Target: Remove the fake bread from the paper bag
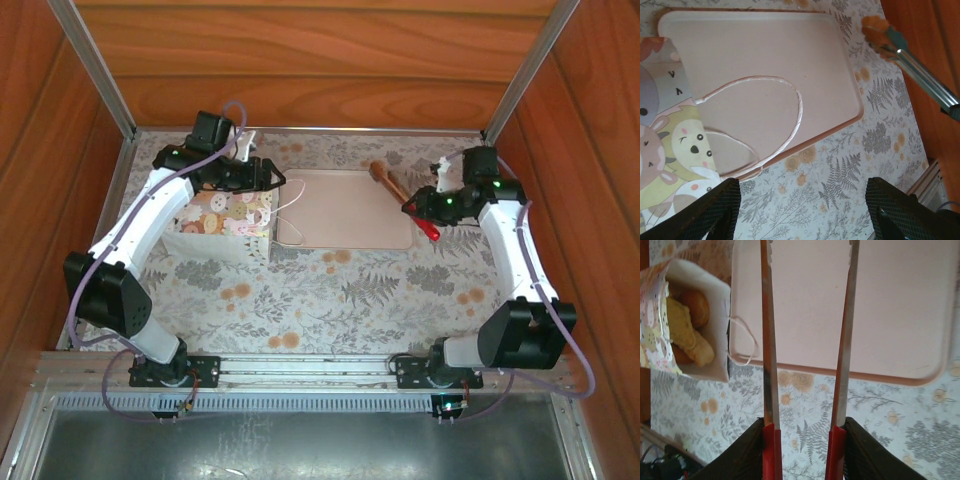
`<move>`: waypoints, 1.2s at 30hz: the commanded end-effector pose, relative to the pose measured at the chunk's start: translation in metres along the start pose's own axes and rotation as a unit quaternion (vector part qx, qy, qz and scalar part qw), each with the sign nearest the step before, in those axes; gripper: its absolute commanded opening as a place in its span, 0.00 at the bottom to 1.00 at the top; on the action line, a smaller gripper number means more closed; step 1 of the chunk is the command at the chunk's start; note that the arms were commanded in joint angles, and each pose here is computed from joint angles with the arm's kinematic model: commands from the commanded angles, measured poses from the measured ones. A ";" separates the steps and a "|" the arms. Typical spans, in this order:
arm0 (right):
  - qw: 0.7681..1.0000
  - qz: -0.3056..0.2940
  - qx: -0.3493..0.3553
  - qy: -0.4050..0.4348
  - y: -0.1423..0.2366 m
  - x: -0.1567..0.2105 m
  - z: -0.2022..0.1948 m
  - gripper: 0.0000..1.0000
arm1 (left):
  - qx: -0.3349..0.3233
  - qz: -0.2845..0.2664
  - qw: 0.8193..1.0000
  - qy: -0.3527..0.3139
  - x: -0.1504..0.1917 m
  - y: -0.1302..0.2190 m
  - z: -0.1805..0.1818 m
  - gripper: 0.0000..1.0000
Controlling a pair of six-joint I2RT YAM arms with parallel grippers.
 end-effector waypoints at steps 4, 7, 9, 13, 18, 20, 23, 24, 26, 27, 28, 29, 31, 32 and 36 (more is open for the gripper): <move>0.998 0.021 -0.049 0.039 -0.015 -0.001 0.028 0.38 | -0.047 0.031 0.998 -0.019 0.005 -0.020 -0.001 0.70; 0.997 0.033 -0.057 0.047 -0.022 0.000 0.034 0.36 | -0.070 0.047 0.996 -0.029 0.006 -0.029 -0.002 0.70; 0.996 0.038 -0.060 0.052 -0.025 0.000 0.037 0.39 | -0.079 0.059 0.995 -0.036 0.007 -0.034 -0.004 0.70; 0.995 0.046 -0.071 0.061 -0.030 0.003 0.043 0.39 | -0.090 0.089 0.990 -0.059 0.011 -0.051 -0.010 0.71; 0.993 0.052 -0.087 0.068 -0.035 0.009 0.048 0.39 | -0.147 0.118 0.979 -0.074 0.011 -0.069 -0.008 0.71; 0.992 0.056 -0.090 0.069 -0.035 0.012 0.049 0.39 | -0.154 0.134 0.976 -0.076 0.011 -0.079 -0.008 0.71; 0.992 0.059 -0.086 0.069 -0.037 0.017 0.048 0.39 | -0.164 0.146 0.972 -0.081 0.009 -0.096 -0.011 0.71; 0.992 0.060 -0.084 0.069 -0.037 0.019 0.047 0.39 | -0.164 0.148 0.972 -0.081 0.007 -0.100 -0.011 0.71; 0.992 0.060 -0.083 0.067 -0.037 0.022 0.046 0.39 | -0.165 0.150 0.971 -0.080 0.004 -0.110 -0.011 0.70; 0.992 0.060 -0.084 0.067 -0.037 0.023 0.046 0.39 | -0.166 0.151 0.971 -0.078 0.002 -0.113 -0.011 0.69; 0.992 0.062 -0.085 0.064 -0.038 0.025 0.045 0.39 | -0.166 0.153 0.971 -0.077 0.001 -0.118 -0.010 0.68; 0.992 0.062 -0.086 0.064 -0.038 0.026 0.045 0.39 | -0.168 0.154 0.971 -0.077 0.000 -0.121 -0.010 0.66; 0.992 0.064 -0.088 0.062 -0.040 0.028 0.044 0.39 | -0.166 0.156 0.971 -0.077 -0.002 -0.127 -0.010 0.61; 0.992 0.064 -0.089 0.061 -0.040 0.029 0.044 0.39 | -0.166 0.157 0.971 -0.075 -0.002 -0.128 -0.009 0.58; 0.992 0.068 -0.087 0.059 -0.040 0.032 0.044 0.39 | -0.164 0.153 0.971 -0.076 -0.003 -0.123 -0.012 0.41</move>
Point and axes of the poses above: each hand's point on the last joint's axis, 136 mm out from that joint toward the fingers, its own y axis back along the fingers, its own z axis along the line the jaws close on, x = y × z, the point moved 8 cm from there along y, back along the fingers, and after that the axes turned 4 degrees about y, right-handed, at the moved point
